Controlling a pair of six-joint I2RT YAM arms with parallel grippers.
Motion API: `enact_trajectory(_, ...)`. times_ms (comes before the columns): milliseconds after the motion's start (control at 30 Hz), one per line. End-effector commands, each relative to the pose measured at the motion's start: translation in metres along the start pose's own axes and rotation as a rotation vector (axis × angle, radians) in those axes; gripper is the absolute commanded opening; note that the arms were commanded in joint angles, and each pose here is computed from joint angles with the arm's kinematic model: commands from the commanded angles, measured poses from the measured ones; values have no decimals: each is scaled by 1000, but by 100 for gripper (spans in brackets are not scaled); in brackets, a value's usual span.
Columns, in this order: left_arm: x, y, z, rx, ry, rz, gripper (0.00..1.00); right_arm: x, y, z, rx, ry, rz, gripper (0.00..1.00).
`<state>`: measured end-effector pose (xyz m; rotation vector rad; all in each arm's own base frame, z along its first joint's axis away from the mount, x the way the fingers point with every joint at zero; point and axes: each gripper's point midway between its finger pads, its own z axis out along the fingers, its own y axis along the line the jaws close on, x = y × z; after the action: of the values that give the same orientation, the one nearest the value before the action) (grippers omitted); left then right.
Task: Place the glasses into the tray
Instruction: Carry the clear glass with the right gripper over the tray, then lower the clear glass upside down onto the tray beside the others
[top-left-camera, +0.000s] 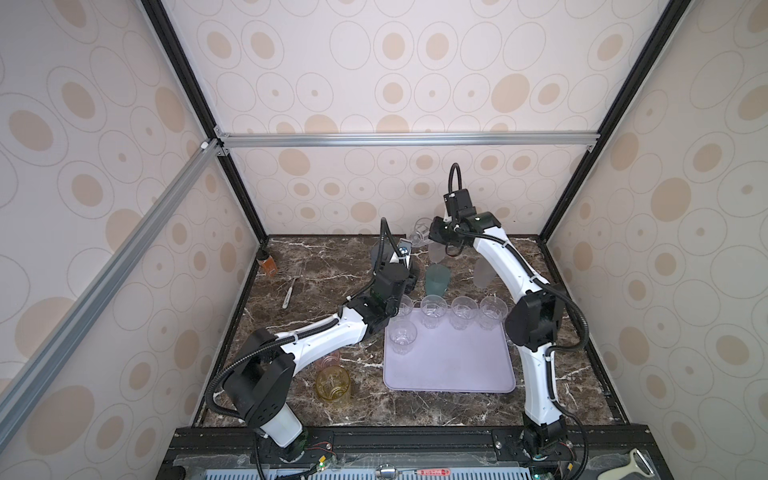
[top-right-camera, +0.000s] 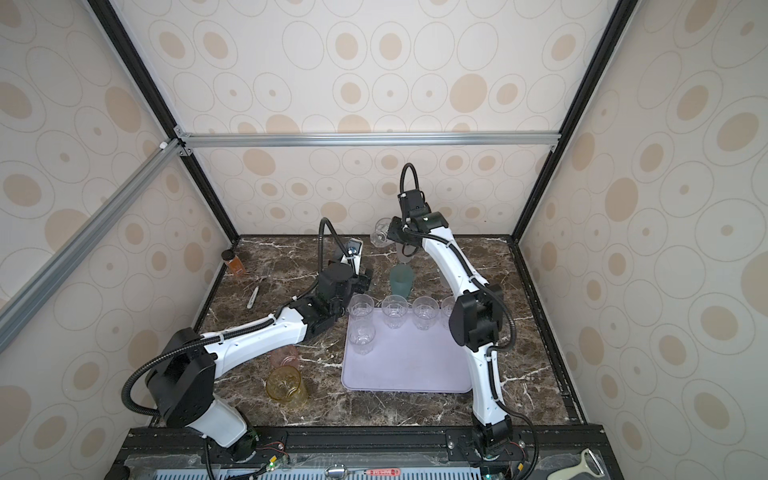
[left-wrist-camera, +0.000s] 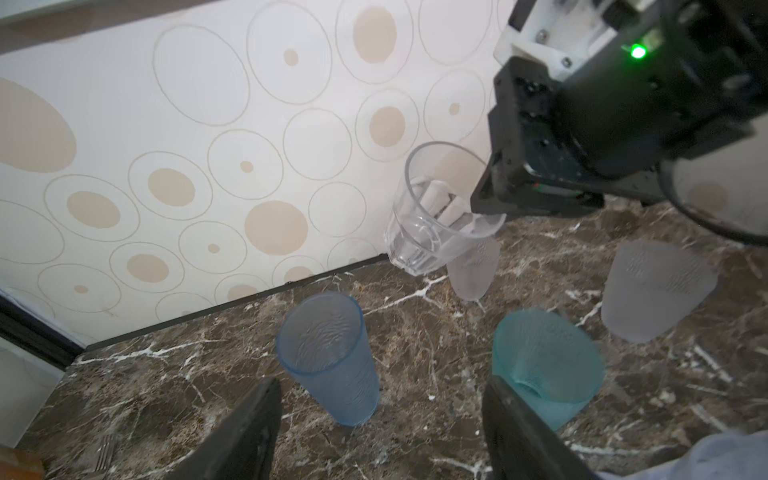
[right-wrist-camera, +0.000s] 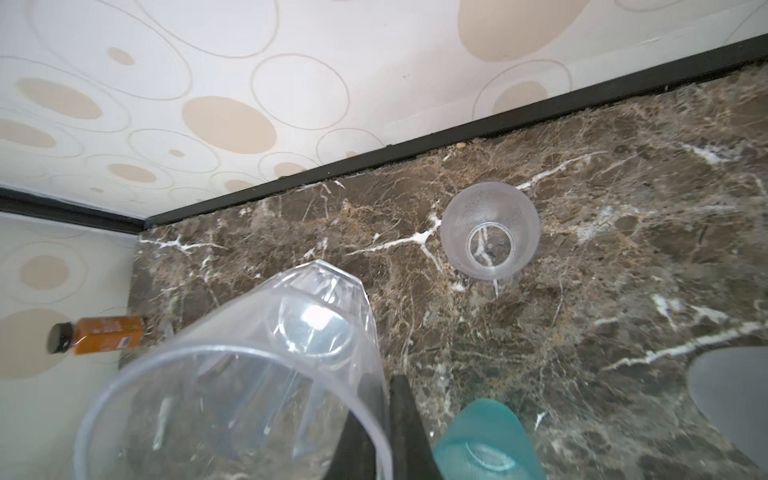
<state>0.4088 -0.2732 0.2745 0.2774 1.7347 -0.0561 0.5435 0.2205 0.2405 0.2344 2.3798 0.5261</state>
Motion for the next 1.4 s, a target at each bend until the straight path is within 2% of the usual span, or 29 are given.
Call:
enact_trajectory(0, -35, 6, -16, 28, -33, -93, 75, 0, 8, -34, -52, -17, 19, 3)
enact_trajectory(233, -43, 14, -46, 91, -57, -228, 73, 40, 9, -97, -121, 13, 19, 2)
enact_trajectory(467, -26, 14, -67, 166, -45, -356, 71, 102, -5, -143, -128, 87, -33, 1)
enact_trajectory(633, -2, 6, -71, 192, 35, -328, 69, 154, -17, -159, -119, 186, -65, 0)
enact_trajectory(833, 21, 4, -81, 202, 85, -300, 69, 208, -36, -174, -8, 287, -175, 0)
enact_trajectory(1033, 27, 3, -85, 219, 74, -308, 69, 241, -57, -178, 115, 351, -307, 0)
enact_trajectory(1200, 31, -3, -80, 229, 94, -296, 69, 258, -71, -158, 173, 386, -348, 0)
enact_trajectory(1367, 43, -4, -77, 218, 118, -284, 69, 264, -79, -133, 225, 369, -370, 0)
